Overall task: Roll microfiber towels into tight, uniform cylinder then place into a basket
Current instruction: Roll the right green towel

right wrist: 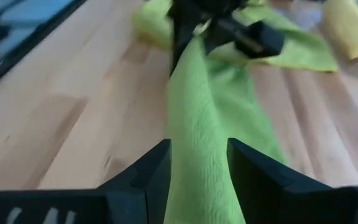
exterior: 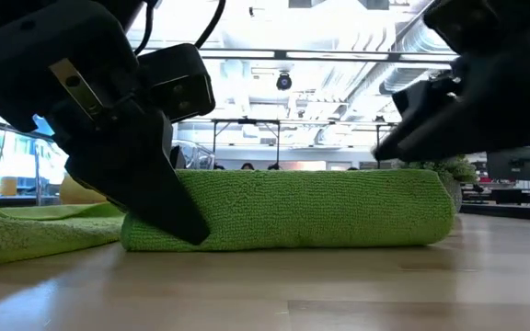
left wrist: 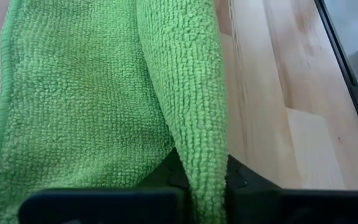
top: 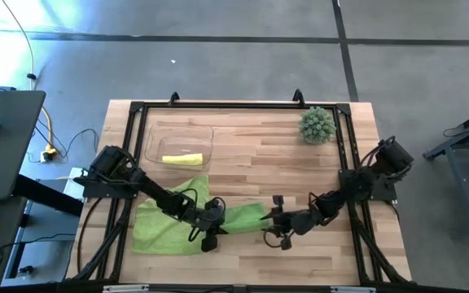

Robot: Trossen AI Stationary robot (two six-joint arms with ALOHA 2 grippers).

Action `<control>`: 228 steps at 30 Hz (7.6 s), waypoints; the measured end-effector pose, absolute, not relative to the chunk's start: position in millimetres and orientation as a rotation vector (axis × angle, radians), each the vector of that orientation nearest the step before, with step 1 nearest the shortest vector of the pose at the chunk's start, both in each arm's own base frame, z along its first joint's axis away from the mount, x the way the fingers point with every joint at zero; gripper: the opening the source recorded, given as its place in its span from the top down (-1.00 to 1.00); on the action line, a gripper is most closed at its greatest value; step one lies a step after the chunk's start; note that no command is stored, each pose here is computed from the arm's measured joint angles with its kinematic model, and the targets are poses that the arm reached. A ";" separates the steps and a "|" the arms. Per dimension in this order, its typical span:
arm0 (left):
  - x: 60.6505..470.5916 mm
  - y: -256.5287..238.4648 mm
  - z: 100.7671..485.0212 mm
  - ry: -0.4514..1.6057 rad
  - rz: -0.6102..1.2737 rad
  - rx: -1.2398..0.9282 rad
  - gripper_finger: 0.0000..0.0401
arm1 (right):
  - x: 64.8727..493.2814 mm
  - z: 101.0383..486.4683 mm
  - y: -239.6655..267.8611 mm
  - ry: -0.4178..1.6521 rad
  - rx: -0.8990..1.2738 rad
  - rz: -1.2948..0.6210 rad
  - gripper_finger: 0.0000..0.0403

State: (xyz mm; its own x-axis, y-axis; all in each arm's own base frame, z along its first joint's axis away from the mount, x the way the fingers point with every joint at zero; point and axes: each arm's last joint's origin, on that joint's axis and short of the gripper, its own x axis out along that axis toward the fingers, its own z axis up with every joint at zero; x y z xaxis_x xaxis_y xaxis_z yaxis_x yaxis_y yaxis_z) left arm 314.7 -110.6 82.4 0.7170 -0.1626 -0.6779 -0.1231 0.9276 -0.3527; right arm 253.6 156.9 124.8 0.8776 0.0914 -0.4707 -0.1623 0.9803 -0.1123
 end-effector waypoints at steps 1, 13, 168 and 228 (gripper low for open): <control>314.7 -110.6 82.4 0.776 -0.022 -0.392 0.92 | 252.4 123.1 157.3 0.504 -0.167 0.159 0.27; 314.8 -110.6 82.5 0.775 -0.019 -0.401 0.92 | 254.9 98.8 144.6 0.670 -0.156 0.167 0.05; 304.8 -169.8 108.2 0.700 -0.009 0.409 0.20 | 282.4 105.6 178.2 1.043 0.590 -0.044 0.90; 346.1 -76.9 95.7 0.879 0.035 -0.574 0.78 | 260.6 123.4 199.2 0.812 -0.004 -0.034 0.01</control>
